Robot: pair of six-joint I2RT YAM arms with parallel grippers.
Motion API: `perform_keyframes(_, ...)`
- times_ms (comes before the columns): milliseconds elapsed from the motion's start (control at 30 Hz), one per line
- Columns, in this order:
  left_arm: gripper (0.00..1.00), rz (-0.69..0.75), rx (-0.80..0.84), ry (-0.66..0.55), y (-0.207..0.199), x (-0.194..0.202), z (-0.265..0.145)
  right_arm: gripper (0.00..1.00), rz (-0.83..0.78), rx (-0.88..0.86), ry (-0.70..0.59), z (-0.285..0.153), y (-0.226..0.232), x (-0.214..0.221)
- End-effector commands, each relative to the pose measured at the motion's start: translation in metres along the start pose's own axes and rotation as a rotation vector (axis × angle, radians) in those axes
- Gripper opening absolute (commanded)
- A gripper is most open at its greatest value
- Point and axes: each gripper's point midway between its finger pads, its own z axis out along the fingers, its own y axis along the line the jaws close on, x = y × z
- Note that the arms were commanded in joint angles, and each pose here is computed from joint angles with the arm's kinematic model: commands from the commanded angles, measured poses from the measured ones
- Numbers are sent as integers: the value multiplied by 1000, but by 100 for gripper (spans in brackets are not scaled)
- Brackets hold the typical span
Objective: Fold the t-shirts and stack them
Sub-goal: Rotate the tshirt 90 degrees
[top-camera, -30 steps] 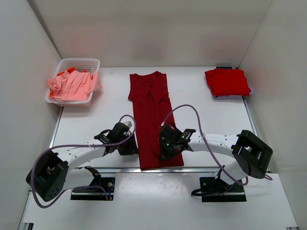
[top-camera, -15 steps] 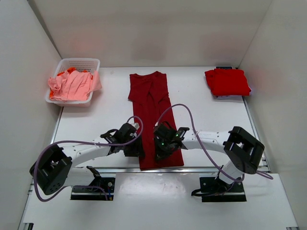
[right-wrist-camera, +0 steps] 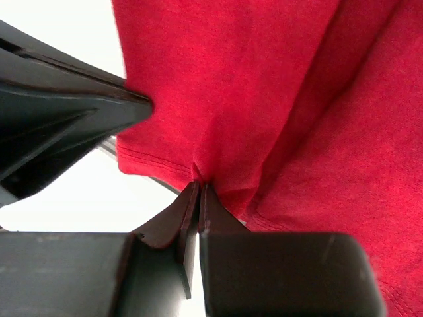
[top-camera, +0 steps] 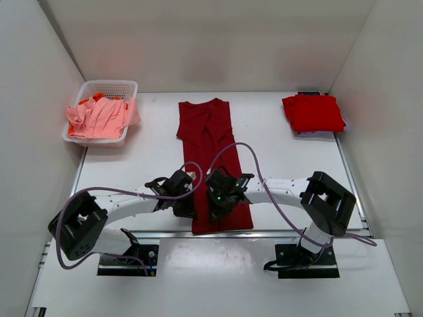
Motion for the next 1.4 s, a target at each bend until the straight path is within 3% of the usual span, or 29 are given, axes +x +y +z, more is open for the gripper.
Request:
perform_keyframes(0, 0, 7, -25, 14, 8, 4, -6, 0, 5, -3, -2, -4, -2, 2)
perform_keyframes(267, 0, -36, -36, 3, 28, 13, -16, 0, 54, 67, 3, -7, -29, 11)
perform_keyframes(533, 0, -67, -28, -7, 34, 19, -14, 19, 27, -152, -289, -47, 4, -46)
perform_keyframes(567, 0, -65, -27, -9, 34, 19, -14, 18, 25, -176, -317, -49, 4, -56)
perform_keyframes(633, 0, -79, -27, -17, 36, 19, -14, 1, 4, -201, -351, -52, 7, -75)
perform_keyframes(667, 0, -86, -26, -22, 37, 17, -15, 0, 5, -196, -355, -50, 5, -83)
perform_keyframes(767, 0, -98, -23, -31, 38, 17, -16, 0, -37, -210, -391, -48, 17, -113)
perform_keyframes(1000, 0, -128, -23, -56, 46, 15, -17, 0, -121, -234, -343, -8, 48, -136)
perform_keyframes(1367, 0, -167, -28, -58, 56, 21, -16, 0, -165, -87, -261, 39, 22, -164)
